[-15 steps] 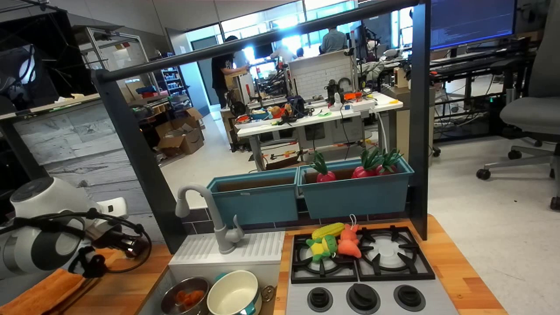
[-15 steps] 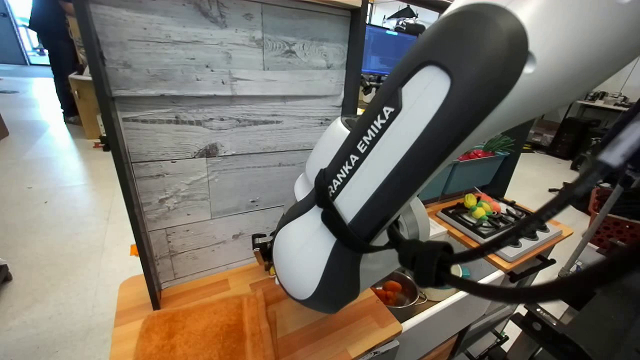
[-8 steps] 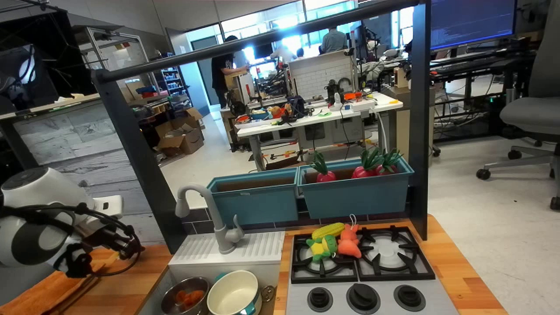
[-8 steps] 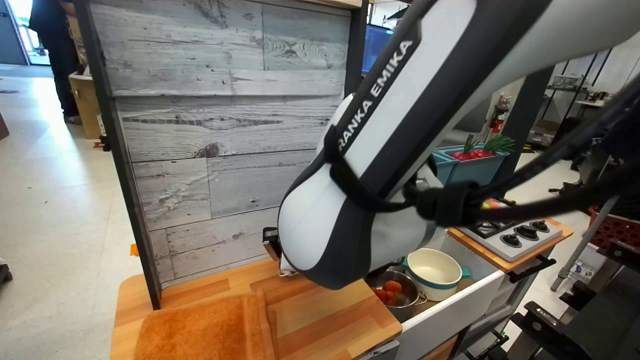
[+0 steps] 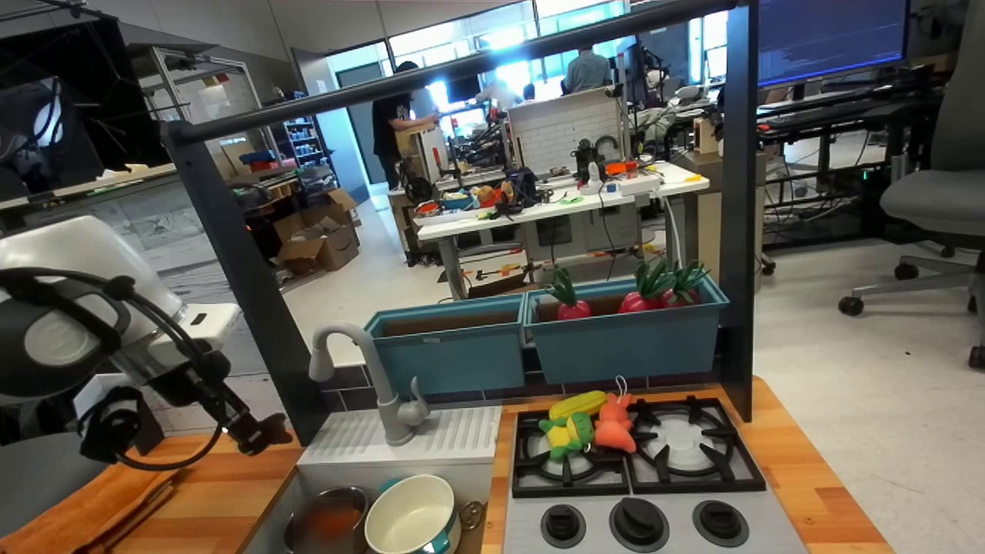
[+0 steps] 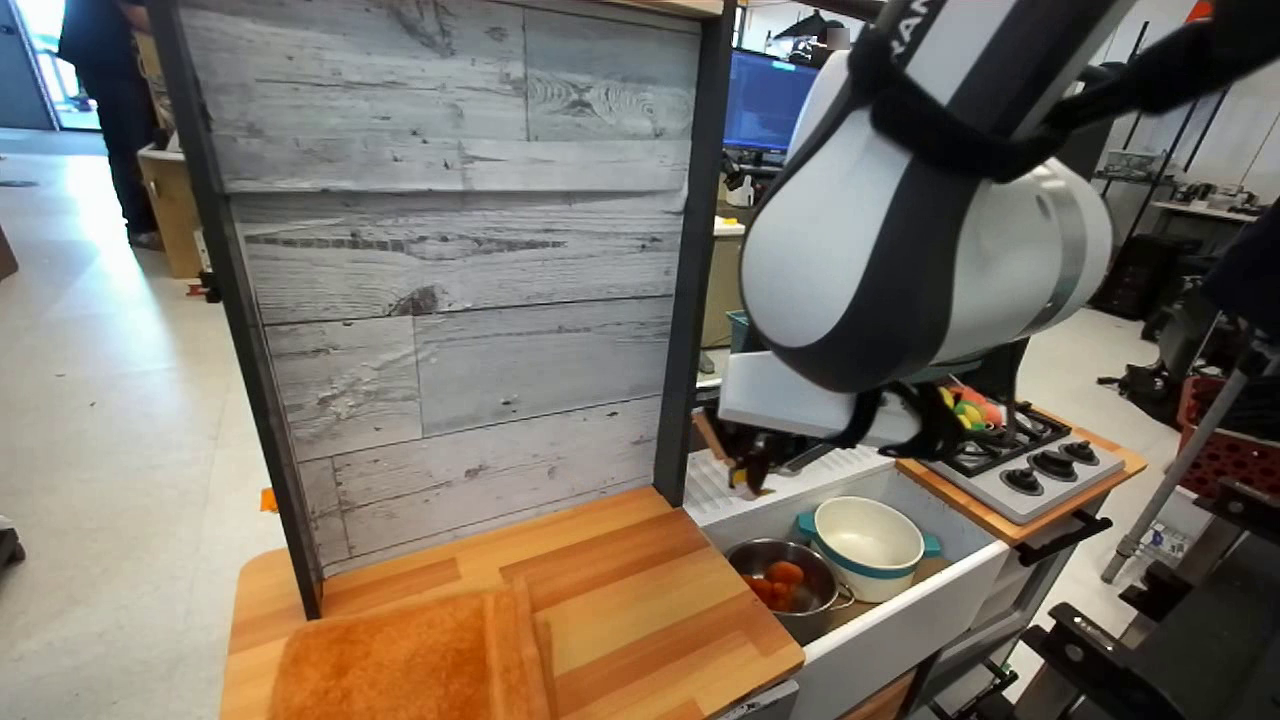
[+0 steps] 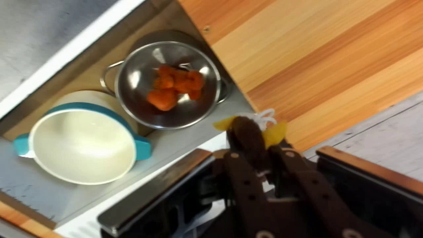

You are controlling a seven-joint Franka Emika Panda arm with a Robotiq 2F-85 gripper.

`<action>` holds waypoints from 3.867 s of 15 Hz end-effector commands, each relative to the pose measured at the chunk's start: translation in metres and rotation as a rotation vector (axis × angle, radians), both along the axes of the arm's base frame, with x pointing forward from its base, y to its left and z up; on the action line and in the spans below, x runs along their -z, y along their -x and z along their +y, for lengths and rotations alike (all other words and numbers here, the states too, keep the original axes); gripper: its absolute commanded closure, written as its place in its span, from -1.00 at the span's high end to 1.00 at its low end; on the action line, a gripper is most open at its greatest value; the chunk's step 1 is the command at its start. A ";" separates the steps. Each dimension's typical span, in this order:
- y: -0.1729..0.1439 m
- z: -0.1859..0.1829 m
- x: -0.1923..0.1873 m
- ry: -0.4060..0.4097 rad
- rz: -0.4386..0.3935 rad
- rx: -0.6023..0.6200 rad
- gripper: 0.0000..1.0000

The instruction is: Put each plushy on the counter in a pot inside the sink and then move the plushies on the stove to the counter

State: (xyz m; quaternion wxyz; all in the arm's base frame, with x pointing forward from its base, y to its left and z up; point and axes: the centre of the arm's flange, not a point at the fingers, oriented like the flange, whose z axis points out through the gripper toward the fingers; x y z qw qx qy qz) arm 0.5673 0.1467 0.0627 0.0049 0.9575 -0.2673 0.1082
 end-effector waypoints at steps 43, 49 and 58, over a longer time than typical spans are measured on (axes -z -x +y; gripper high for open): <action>-0.052 -0.344 0.014 0.286 0.023 0.542 1.00; -0.114 -0.361 0.039 0.255 -0.123 0.625 1.00; -0.113 -0.369 0.086 0.272 -0.093 0.645 1.00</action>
